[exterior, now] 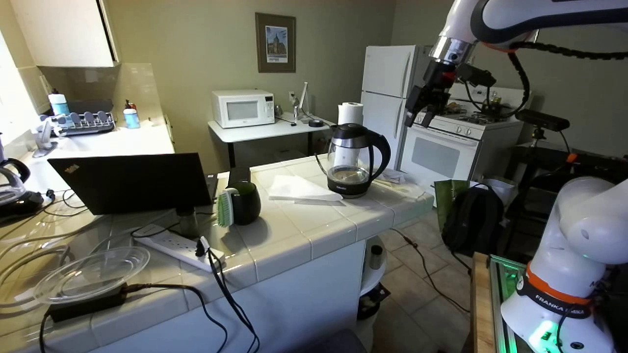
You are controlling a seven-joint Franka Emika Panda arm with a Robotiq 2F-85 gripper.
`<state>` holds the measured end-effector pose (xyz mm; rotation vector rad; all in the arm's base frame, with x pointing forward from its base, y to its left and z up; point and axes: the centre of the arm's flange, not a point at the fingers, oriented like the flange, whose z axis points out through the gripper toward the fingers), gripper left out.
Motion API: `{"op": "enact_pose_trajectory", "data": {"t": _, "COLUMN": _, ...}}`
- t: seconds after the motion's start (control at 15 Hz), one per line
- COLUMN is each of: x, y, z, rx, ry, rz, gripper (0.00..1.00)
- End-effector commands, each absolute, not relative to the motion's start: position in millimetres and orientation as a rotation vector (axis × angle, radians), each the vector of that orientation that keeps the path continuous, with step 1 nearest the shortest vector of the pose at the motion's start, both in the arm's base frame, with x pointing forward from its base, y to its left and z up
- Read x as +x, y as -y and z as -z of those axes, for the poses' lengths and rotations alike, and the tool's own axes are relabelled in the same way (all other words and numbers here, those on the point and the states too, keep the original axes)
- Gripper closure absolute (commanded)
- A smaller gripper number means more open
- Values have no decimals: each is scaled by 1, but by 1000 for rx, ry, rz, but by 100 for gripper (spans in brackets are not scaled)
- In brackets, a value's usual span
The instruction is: Press a button on the kettle
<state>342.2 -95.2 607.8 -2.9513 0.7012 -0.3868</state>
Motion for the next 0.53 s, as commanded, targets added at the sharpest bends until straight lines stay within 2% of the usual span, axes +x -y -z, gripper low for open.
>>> {"op": "enact_pose_trajectory", "data": {"t": 0.0, "x": 327, "y": 97, "z": -613, "rx": -2864, "ry": -886, "rz": 533, "gripper": 0}}
{"op": "enact_pose_trajectory", "data": {"t": 0.13, "x": 324, "y": 106, "z": -618, "rx": -2927, "ry": -870, "rz": 616, "gripper": 0}}
{"op": "enact_pose_trajectory", "data": {"t": 0.2, "x": 334, "y": 105, "z": -625, "rx": -2901, "ry": -842, "rz": 545, "gripper": 0}}
{"op": "enact_pose_trajectory", "data": {"t": 0.47, "x": 330, "y": 108, "z": -626, "rx": -2915, "ry": -858, "rz": 592, "gripper": 0}}
